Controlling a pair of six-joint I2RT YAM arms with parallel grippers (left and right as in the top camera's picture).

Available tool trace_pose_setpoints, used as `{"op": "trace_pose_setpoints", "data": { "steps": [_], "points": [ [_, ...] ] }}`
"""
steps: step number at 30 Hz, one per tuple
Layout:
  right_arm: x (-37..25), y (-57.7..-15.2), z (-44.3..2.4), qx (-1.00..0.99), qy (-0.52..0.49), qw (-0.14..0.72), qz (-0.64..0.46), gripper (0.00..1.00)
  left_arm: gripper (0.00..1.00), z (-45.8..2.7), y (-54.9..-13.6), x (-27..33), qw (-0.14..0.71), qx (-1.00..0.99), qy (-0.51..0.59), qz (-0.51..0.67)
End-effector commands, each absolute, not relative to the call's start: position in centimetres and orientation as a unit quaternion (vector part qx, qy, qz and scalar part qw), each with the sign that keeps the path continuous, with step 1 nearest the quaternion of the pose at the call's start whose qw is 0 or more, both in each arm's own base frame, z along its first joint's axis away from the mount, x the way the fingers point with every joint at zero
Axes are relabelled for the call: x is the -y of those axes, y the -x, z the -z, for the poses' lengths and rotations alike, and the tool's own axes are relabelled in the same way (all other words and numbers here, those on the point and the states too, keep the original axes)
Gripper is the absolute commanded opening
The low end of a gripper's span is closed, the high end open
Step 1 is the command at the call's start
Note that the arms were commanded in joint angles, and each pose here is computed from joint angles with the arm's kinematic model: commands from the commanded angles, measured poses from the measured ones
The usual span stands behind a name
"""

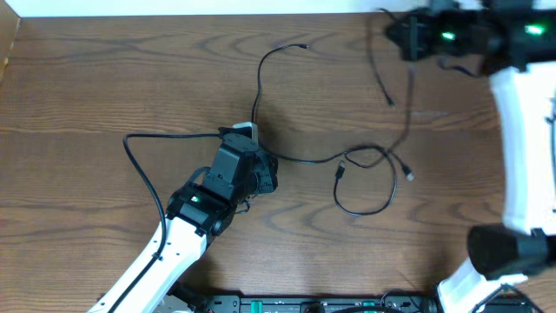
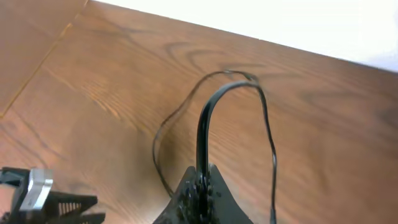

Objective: Untangle cables

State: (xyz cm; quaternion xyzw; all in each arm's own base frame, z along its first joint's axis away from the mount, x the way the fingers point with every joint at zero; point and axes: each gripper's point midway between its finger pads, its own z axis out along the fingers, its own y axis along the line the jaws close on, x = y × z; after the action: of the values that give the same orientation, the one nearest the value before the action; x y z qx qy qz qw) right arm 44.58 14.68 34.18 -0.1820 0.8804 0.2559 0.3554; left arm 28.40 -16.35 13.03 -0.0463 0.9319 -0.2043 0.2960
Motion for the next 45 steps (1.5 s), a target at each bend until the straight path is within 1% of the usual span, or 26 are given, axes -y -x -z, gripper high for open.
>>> {"op": "trace_pose_setpoints", "data": {
  "steps": [1,4,5,6,7,11,14,17,21,24,26,30,32,34,38,40,41,42,45],
  "points": [
    [-18.3,-46.0,-33.5,-0.862,0.211,0.362,-0.286,0.01,0.47,-13.0,-28.3,16.3,0.294,-0.932,0.050,0.206],
    [-19.9,-47.2,-32.0,-0.862,0.208,0.354,-0.296,0.01,0.47,-13.0,-28.3,16.3,0.294,-0.932,0.050,0.206],
    [-20.3,-47.4,-31.3,-0.865,0.210,0.348,-0.295,0.10,0.47,-13.0,-28.3,16.2,0.293,-0.932,0.050,0.205],
    [-20.5,-47.8,-30.4,-0.871,0.207,0.341,-0.288,0.66,0.47,-12.9,-28.3,16.2,0.292,-0.933,0.050,0.205],
    [-20.6,-48.1,-29.5,-0.877,0.202,0.335,-0.278,0.99,0.47,-12.9,-28.2,16.2,0.291,-0.933,0.050,0.204],
    [-19.6,-48.8,-26.3,-0.908,0.181,0.311,-0.217,0.99,0.47,-12.6,-28.0,16.1,0.285,-0.936,0.050,0.200],
    [-18.3,-48.4,-25.2,-0.924,0.167,0.293,-0.178,0.99,0.47,-12.5,-27.8,16.0,0.281,-0.938,0.050,0.198],
    [-17.0,-46.9,-23.8,-0.945,0.140,0.251,-0.154,0.99,0.47,-12.4,-27.8,15.9,0.280,-0.938,0.050,0.197],
    [-13.9,-44.4,-21.7,-0.977,0.064,0.181,-0.090,0.99,0.47,-12.4,-27.8,15.9,0.280,-0.938,0.050,0.197],
    [-12.5,-42.4,-20.8,-0.988,0.039,0.137,-0.058,0.99,0.47,-12.4,-27.7,15.9,0.279,-0.939,0.050,0.196],
    [-11.4,-42.0,-20.3,-0.991,0.014,0.127,-0.031,0.99,0.47,-12.4,-27.7,15.9,0.279,-0.939,0.050,0.197],
    [-8.1,-41.7,-19.7,-0.988,-0.076,0.127,0.053,0.99,0.47,-12.4,-27.8,15.9,0.280,-0.938,0.050,0.197],
    [-6.9,-41.2,-19.3,-0.982,-0.117,0.122,0.080,0.99,0.47,-12.4,-27.7,15.9,0.279,-0.939,0.050,0.196],
    [-6.4,-40.8,-18.3,-0.980,-0.136,0.111,0.093,0.99,0.47,-12.4,-27.7,15.9,0.279,-0.939,0.050,0.196],
    [-6.3,-40.0,-15.4,-0.983,-0.125,0.083,0.103,0.99,0.47,-12.3,-27.8,15.6,0.283,-0.939,0.051,0.189],
    [-7.9,-40.0,-12.7,-0.995,-0.053,0.062,0.063,0.99,0.47,-12.3,-27.8,15.6,0.284,-0.939,0.048,0.186],
    [-9.4,-39.9,-11.7,-0.998,-0.006,0.053,0.025,0.99,0.47,-12.3,-27.8,15.6,0.284,-0.939,0.046,0.186],
    [-11.0,-39.6,-10.9,-0.998,0.044,0.045,-0.019,0.99,0.47,-12.3,-27.8,15.6,0.284,-0.940,0.044,0.185],
    [-13.9,-38.7,-9.3,-0.984,0.137,0.033,-0.104,0.99,0.47,-12.3,-27.8,15.6,0.285,-0.940,0.043,0.185]
  ]
}}
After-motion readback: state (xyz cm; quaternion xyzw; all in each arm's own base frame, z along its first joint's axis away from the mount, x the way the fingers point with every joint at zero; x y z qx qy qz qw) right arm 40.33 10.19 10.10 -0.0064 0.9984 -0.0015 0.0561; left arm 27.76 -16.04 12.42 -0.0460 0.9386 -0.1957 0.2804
